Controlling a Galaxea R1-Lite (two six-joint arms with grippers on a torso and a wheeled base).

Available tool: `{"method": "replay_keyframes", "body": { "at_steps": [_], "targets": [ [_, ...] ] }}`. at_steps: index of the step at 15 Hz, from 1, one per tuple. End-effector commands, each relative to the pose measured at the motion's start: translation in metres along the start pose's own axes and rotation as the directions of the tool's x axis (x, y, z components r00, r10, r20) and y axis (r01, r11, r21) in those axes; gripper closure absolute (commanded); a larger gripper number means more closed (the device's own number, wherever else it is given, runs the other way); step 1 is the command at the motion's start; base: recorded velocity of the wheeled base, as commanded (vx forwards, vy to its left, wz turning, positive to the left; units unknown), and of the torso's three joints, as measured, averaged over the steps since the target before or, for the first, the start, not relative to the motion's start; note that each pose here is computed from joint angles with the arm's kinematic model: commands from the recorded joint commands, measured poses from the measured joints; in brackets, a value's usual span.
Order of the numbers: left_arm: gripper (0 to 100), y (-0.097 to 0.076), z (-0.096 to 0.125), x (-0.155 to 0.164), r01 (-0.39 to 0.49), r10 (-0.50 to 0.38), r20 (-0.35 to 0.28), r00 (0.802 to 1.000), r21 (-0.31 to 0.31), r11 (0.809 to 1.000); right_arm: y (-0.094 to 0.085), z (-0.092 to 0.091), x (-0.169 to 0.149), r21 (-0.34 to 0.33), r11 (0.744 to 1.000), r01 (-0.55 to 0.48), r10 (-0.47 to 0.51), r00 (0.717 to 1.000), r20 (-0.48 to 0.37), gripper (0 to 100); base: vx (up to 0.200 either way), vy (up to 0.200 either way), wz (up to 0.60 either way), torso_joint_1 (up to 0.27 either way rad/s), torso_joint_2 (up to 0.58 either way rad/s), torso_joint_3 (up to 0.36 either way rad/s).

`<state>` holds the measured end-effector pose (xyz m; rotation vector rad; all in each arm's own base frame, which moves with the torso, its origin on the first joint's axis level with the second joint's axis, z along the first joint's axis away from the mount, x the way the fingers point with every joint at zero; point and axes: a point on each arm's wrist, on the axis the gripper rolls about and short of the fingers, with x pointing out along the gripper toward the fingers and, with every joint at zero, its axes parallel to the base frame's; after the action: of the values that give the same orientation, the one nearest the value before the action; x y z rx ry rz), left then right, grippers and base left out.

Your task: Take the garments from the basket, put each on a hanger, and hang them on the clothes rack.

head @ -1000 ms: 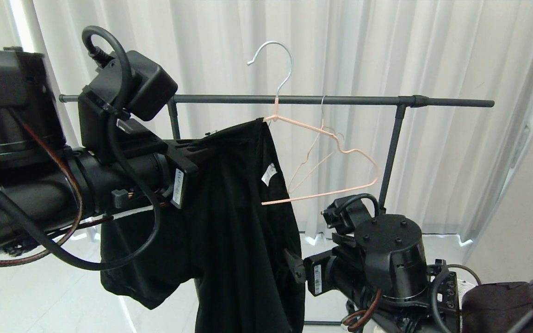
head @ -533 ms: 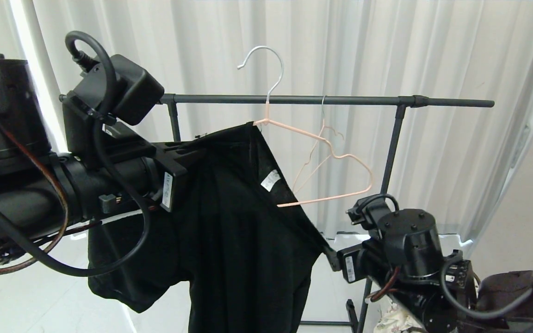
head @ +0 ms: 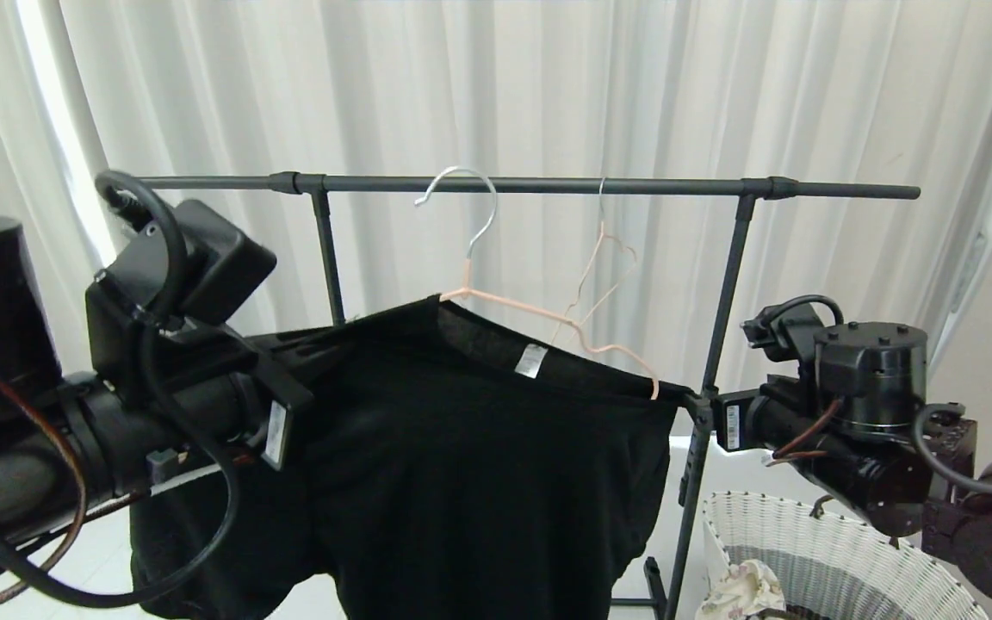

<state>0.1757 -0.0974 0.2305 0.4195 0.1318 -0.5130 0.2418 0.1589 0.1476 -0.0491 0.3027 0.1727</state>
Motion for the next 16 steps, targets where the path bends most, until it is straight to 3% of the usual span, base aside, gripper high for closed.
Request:
{"method": "replay_keyframes", "body": {
  "at_steps": [1, 5, 7, 9, 12, 16],
  "targets": [
    [100, -0.007, -0.018, -0.010, 0.017, -0.017, -0.042, 0.999, 0.003, 1.000, -0.007, 0.014, -0.012, 0.017, 0.999, -0.028, 0.027, 0.998, 0.051, 0, 0.000, 0.000, 0.00, 0.000, 0.00, 0.000],
    [100, -0.017, -0.042, -0.011, 0.053, -0.051, -0.124, 0.991, 0.013, 0.998, -0.025, 0.030, -0.022, -0.016, 0.994, -0.104, 0.105, 0.989, 0.105, 0, 0.000, 0.000, 0.00, 0.000, 0.00, 0.000],
    [100, -0.022, -0.055, -0.012, 0.081, -0.069, -0.170, 0.983, 0.066, 0.994, -0.034, 0.038, -0.031, -0.060, 0.982, -0.177, 0.184, 0.974, 0.129, 0, 0.000, 0.000, 0.00, 0.000, 0.00, 0.000],
    [100, -0.023, -0.054, -0.012, 0.088, -0.077, -0.167, 0.983, 0.063, 0.994, -0.037, 0.044, -0.040, -0.089, 0.964, -0.249, 0.259, 0.959, 0.120, 0, 0.000, 0.000, 0.00, 0.000, 0.00, 0.000],
    [100, -0.023, -0.047, -0.012, 0.067, -0.067, -0.098, 0.993, 0.004, 0.998, -0.039, 0.055, -0.066, -0.103, 0.881, -0.463, 0.466, 0.884, 0.014, 0, 0.000, 0.000, 0.00, 0.000, 0.00, 0.000],
    [100, -0.023, -0.048, -0.013, 0.064, -0.063, -0.090, 0.994, 0.003, 0.998, -0.037, 0.060, -0.068, -0.144, 0.833, -0.535, 0.539, 0.842, -0.010, 0, 0.000, 0.000, 0.00, 0.000, 0.00, 0.000]
  ]
}}
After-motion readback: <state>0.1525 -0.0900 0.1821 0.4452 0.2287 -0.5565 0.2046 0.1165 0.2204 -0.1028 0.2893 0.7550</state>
